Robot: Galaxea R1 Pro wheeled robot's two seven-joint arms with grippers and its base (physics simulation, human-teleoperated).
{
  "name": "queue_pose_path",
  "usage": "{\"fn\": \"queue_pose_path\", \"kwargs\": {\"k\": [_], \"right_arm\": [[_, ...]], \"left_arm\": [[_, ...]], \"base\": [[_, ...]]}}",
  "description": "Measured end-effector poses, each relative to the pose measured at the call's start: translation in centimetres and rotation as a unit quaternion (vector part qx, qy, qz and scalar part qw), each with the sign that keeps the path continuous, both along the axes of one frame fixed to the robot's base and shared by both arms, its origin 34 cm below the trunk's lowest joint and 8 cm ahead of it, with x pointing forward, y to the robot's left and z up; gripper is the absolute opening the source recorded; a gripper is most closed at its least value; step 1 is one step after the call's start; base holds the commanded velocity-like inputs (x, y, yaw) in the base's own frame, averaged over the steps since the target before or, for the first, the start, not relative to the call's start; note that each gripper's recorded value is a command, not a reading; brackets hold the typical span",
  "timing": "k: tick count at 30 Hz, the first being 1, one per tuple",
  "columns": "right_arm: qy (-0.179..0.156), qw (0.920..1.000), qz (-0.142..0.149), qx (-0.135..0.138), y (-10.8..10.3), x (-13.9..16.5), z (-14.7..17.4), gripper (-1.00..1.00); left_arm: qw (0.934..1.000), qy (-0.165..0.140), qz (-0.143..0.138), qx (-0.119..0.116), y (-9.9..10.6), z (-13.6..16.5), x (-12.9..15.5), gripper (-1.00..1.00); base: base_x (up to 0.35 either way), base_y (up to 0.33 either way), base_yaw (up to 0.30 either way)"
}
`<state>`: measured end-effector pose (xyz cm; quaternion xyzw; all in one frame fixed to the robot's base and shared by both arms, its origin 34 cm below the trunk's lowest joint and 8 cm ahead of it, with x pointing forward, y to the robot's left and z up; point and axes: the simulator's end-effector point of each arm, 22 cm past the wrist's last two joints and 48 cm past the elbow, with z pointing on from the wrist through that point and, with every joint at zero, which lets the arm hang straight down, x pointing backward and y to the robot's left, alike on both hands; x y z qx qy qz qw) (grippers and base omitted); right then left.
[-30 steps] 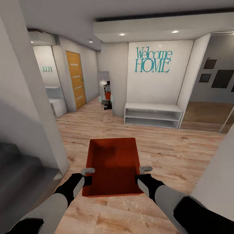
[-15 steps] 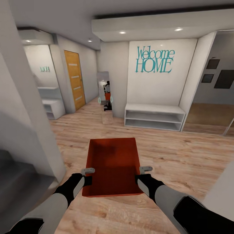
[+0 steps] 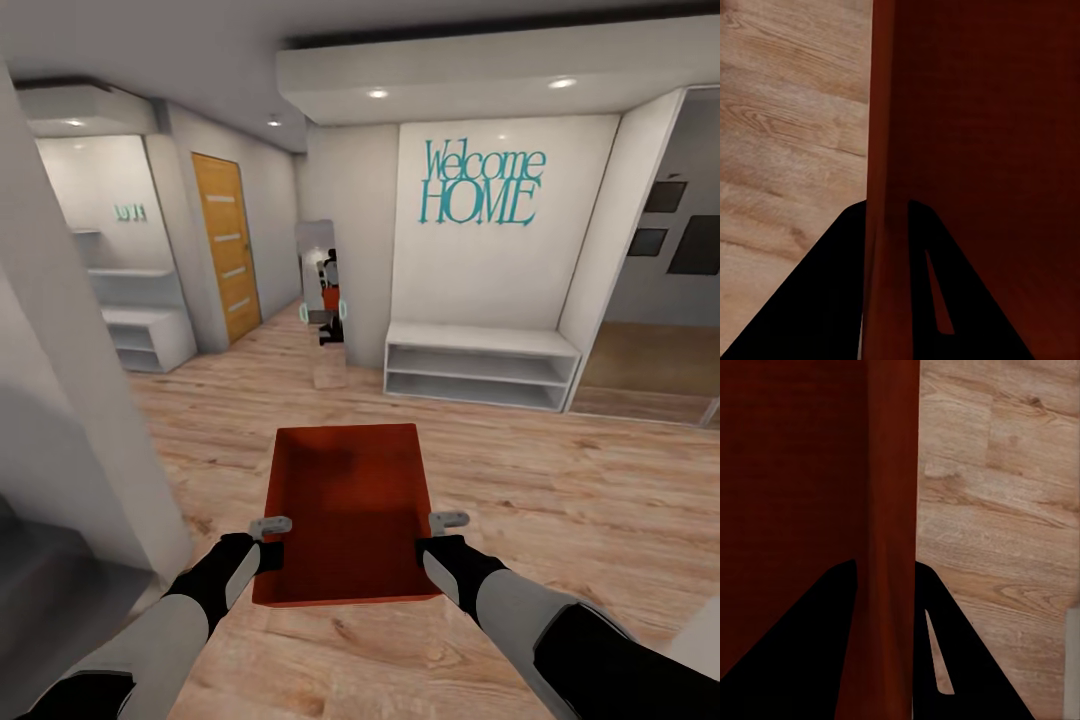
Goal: Move the two storage containers from the living room to the garage. In the garage, place one container on the floor and stack the other container on top of it (either order is fine).
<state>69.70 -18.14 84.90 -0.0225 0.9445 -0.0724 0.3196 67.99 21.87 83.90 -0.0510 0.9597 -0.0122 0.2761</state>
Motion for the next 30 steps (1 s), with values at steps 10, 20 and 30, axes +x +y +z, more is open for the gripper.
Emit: {"fn": "queue_pose_path", "kwargs": {"k": [10,20,30], "right_arm": [[0.0,1.0,0.0,0.0,0.0,0.0,0.0,-1.0],[-0.001,1.0,0.0,0.0,0.0,0.05,0.04,-1.0],[0.0,1.0,0.0,0.0,0.0,0.03,0.02,-1.0]], "left_arm": [[1.0,0.0,0.0,0.0,0.0,0.0,0.0,-1.0],[1.0,-0.001,0.0,0.0,0.0,0.04,0.04,-1.0],[1.0,0.0,0.0,0.0,0.0,0.03,0.03,-1.0]], "base": [[0.322,0.0,0.0],[0.322,0.0,0.0],[0.322,0.0,0.0]]}}
